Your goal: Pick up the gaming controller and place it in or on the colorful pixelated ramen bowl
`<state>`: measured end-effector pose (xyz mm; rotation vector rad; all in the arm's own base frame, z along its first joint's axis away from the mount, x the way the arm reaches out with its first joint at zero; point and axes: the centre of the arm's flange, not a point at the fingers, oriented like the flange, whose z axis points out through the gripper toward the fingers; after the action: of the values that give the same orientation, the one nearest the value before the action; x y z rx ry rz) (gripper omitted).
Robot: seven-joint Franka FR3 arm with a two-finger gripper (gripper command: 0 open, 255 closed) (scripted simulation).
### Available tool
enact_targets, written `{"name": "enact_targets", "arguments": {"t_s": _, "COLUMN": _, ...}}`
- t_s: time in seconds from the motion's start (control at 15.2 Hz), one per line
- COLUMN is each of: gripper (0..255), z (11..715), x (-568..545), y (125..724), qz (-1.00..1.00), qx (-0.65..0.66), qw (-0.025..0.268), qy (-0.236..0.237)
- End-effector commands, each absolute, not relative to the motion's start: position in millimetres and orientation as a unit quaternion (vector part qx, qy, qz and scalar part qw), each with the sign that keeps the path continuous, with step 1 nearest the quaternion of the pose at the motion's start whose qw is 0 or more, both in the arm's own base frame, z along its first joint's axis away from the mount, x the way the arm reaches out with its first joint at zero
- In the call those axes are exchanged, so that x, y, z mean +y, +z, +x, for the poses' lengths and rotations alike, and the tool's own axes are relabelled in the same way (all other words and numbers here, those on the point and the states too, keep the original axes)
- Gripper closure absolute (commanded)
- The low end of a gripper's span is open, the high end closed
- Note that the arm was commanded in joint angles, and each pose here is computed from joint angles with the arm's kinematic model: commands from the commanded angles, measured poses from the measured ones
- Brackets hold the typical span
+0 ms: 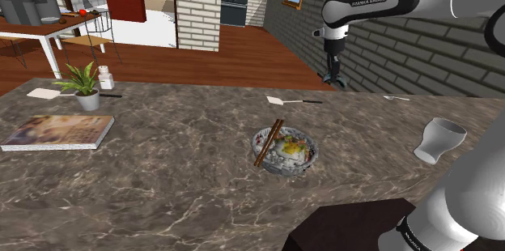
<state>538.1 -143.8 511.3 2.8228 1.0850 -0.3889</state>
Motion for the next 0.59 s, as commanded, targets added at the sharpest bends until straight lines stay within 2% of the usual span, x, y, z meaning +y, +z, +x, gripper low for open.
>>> {"name": "enact_targets", "arguments": {"t_s": 0.0, "gripper": 255, "z": 539, "x": -144, "y": 522, "qz": 0.925, "qx": 0.355, "qw": 0.046, "qy": -0.128}}
{"name": "enact_targets", "arguments": {"t_s": 0.53, "gripper": 255, "z": 512, "x": -55, "y": 529, "qz": 0.925, "qx": 0.355, "qw": 0.046, "qy": -0.128}}
